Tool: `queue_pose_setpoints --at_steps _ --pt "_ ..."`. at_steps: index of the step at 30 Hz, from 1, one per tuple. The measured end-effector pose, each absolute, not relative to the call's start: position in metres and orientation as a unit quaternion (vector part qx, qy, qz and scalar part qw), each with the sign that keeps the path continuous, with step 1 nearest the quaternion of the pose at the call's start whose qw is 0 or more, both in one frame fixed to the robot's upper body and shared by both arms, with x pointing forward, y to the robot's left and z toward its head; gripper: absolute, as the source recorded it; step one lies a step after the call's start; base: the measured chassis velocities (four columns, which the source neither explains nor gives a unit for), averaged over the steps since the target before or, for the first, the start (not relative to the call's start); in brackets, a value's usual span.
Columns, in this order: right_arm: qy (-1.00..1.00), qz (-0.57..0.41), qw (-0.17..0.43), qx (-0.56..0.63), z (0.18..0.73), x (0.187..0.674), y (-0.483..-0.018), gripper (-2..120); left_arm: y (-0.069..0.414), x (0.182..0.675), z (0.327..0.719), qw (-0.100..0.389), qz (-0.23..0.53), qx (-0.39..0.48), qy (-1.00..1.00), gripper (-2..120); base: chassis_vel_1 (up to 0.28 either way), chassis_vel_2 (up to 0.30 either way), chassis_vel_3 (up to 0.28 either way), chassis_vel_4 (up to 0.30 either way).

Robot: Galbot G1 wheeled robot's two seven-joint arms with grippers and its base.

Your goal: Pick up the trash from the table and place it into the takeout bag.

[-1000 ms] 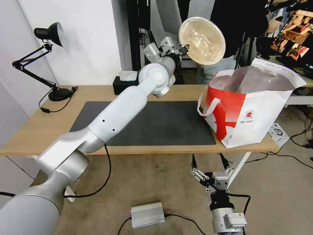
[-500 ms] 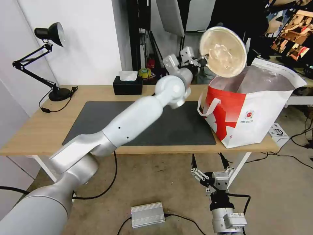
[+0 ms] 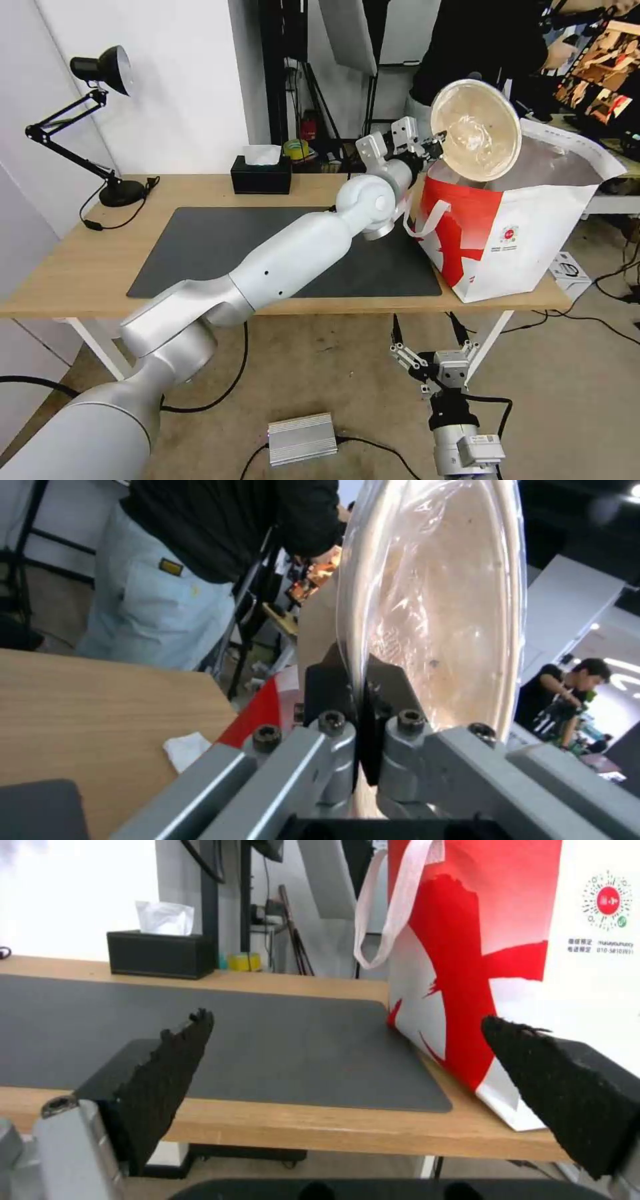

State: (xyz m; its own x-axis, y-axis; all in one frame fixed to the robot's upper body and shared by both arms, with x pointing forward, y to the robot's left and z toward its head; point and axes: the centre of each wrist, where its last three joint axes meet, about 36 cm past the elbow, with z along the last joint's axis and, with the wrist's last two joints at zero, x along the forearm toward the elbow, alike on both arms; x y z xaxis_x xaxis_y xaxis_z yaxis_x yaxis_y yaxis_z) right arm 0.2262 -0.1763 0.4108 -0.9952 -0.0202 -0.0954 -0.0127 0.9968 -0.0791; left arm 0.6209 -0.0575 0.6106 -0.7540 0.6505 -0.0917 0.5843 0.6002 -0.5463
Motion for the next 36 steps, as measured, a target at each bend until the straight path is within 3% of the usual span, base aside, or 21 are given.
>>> queue_pose_setpoints --at_steps 26,30,36 --pt "0.998 -0.039 0.048 -0.008 0.411 0.226 -0.176 100 -0.062 0.621 0.578 0.009 0.170 -0.354 -0.920 0 0.000 0.000 0.000 0.000" --pt "0.998 -0.039 0.048 -0.008 0.411 0.226 -0.176 100 -0.061 0.624 0.576 -0.037 0.116 -0.376 -0.919 0 0.000 0.000 0.000 0.000" --pt "0.998 -0.039 0.048 -0.008 0.411 0.226 -0.176 100 -0.065 0.623 0.578 -0.061 0.085 -0.391 -0.915 0 0.000 0.000 0.000 0.000"
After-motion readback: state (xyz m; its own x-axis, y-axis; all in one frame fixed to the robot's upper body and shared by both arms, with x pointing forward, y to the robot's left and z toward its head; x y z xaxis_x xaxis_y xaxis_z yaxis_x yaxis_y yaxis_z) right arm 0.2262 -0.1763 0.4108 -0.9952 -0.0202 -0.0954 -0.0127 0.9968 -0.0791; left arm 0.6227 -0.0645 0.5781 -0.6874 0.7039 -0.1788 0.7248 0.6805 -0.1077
